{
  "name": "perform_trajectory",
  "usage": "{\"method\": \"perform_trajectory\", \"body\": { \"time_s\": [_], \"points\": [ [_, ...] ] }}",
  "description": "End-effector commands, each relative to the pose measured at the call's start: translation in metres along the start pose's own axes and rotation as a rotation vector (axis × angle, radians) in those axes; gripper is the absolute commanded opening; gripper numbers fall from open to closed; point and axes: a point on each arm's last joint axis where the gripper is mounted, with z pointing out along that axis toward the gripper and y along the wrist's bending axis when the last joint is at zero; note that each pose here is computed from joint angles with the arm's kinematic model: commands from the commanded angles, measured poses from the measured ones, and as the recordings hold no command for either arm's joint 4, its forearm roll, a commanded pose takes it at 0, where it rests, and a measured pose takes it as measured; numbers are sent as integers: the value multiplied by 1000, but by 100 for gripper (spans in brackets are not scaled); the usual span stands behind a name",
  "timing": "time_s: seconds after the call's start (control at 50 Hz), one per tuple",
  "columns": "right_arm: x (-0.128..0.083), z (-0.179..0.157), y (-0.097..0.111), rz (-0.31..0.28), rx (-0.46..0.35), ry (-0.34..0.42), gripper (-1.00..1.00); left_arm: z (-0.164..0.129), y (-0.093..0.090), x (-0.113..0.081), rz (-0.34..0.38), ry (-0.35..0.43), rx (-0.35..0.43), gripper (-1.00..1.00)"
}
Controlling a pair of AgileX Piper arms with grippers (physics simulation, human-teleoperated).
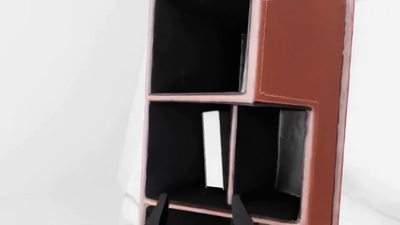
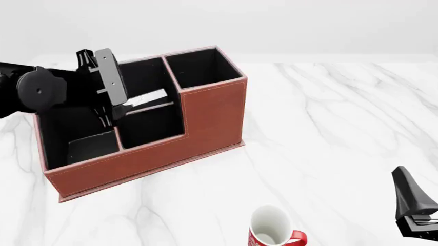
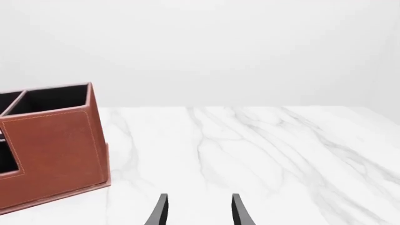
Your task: Pick up the book and place it in the front compartment of the caddy.
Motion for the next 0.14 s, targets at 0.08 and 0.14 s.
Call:
{"method": "perform_trajectory", "body": {
  "time_s": [0.08,0.14],
  "points": [
    [-1,0,0,-1,-2,-4,100,-32,-17,-1,-36,-34,-11,100],
    [-1,0,0,-1,-2,-4,100,-34,-27,1,-37,-38,0,100]
  ]
}}
